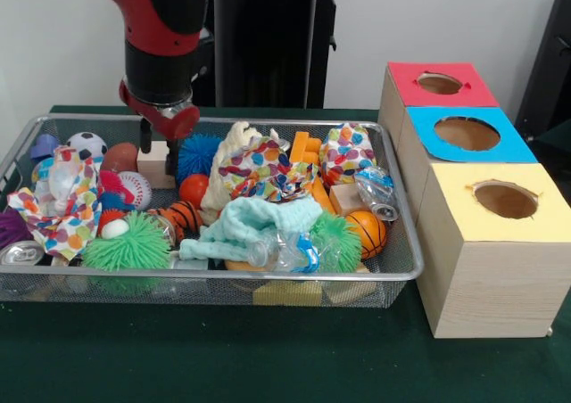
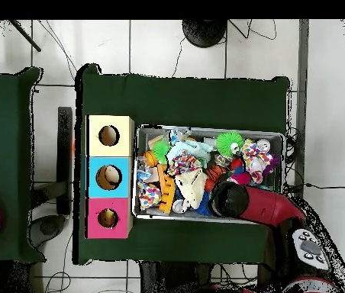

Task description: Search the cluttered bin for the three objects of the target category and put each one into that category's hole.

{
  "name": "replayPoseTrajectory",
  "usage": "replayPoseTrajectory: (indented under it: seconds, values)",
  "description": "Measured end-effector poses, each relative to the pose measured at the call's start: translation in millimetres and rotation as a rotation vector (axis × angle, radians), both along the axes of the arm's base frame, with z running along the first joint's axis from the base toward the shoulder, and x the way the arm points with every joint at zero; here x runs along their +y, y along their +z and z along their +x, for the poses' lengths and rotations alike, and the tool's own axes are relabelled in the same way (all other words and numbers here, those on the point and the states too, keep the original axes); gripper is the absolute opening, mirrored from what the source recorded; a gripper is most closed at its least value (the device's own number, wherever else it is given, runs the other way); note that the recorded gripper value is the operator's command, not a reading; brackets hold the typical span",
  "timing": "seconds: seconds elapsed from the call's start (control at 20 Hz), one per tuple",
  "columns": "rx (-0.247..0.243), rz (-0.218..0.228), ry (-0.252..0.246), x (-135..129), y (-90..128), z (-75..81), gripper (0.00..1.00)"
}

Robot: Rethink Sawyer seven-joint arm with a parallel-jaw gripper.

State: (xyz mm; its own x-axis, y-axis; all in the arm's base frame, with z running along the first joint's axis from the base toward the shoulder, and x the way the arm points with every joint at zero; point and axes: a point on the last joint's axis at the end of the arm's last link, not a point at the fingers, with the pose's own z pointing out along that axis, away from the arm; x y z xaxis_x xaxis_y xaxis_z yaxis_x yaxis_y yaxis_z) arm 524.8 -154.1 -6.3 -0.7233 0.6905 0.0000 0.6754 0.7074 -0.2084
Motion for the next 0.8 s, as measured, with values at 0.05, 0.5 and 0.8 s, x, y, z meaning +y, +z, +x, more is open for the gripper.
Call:
replayPoseTrajectory:
  seconds: [0.05, 0.5, 0.8]
  values:
    - [0.004, 0.011, -0.003, 3.2, -4.0, -0.9, 1.0]
    - [-0.043, 0.047, -0.005, 11.3, -11.9, 8.1, 1.0]
    - [-0.211, 0.036, -0.002, 4.9, -15.8, 27.2, 1.0]
